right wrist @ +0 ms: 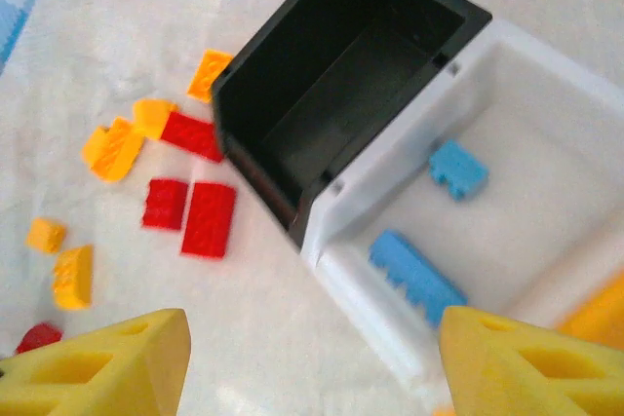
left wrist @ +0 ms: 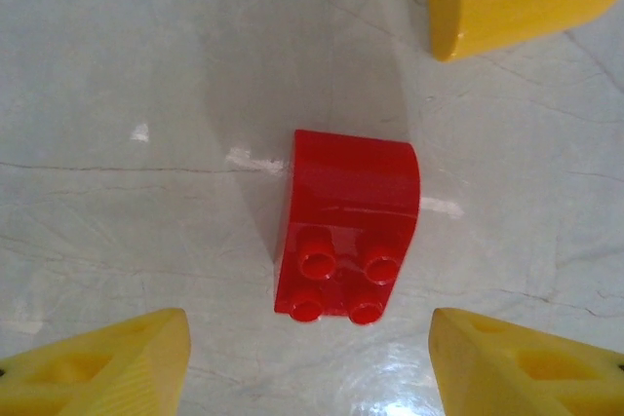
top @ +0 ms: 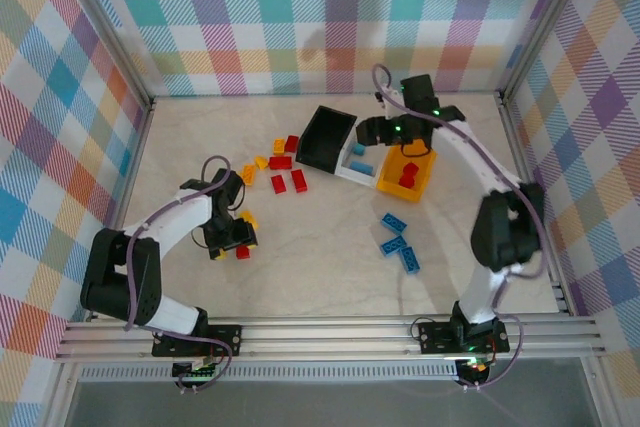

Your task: Sort the legos into containers by color

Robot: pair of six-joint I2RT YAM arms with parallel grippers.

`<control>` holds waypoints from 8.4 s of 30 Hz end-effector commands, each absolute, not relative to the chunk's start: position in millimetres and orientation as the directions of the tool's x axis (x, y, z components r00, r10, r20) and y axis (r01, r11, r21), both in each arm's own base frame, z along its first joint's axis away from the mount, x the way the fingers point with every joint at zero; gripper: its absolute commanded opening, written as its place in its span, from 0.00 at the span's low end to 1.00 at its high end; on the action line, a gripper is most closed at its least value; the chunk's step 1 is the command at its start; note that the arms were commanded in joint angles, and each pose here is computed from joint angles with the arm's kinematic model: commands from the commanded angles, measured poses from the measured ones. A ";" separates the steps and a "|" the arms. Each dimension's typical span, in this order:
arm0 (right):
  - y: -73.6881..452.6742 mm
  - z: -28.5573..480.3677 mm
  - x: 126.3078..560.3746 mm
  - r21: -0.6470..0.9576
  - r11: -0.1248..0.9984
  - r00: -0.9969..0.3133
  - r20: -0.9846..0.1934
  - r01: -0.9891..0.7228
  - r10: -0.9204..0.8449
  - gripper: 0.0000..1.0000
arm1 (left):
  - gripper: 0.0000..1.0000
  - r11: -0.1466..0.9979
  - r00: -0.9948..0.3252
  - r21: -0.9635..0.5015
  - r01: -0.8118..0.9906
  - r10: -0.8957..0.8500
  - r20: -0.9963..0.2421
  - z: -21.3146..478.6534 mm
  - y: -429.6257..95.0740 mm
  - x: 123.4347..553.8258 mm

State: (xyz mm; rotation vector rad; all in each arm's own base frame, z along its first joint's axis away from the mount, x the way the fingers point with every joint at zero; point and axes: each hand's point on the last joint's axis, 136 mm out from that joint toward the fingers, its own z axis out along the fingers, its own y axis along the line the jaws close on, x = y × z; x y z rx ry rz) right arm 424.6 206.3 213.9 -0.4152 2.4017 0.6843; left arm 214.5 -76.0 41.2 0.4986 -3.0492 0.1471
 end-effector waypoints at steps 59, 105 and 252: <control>162.9 46.6 301.2 0.204 0.786 -0.795 -0.340 -0.584 -0.503 0.71 | 0.29 0.660 -0.972 -0.733 0.167 -0.012 -0.233 178.7 -452.1 447.8; 155.4 18.9 276.1 0.286 0.678 -0.723 -0.085 -0.677 -0.686 0.59 | 0.72 0.764 -0.986 -0.642 0.065 -0.051 -0.160 203.1 -330.3 400.0; 173.8 71.2 267.1 0.283 0.872 -0.916 0.106 0.400 0.386 0.23 | 0.71 0.934 -0.906 -0.282 -0.219 -0.302 -0.297 162.8 -109.9 398.9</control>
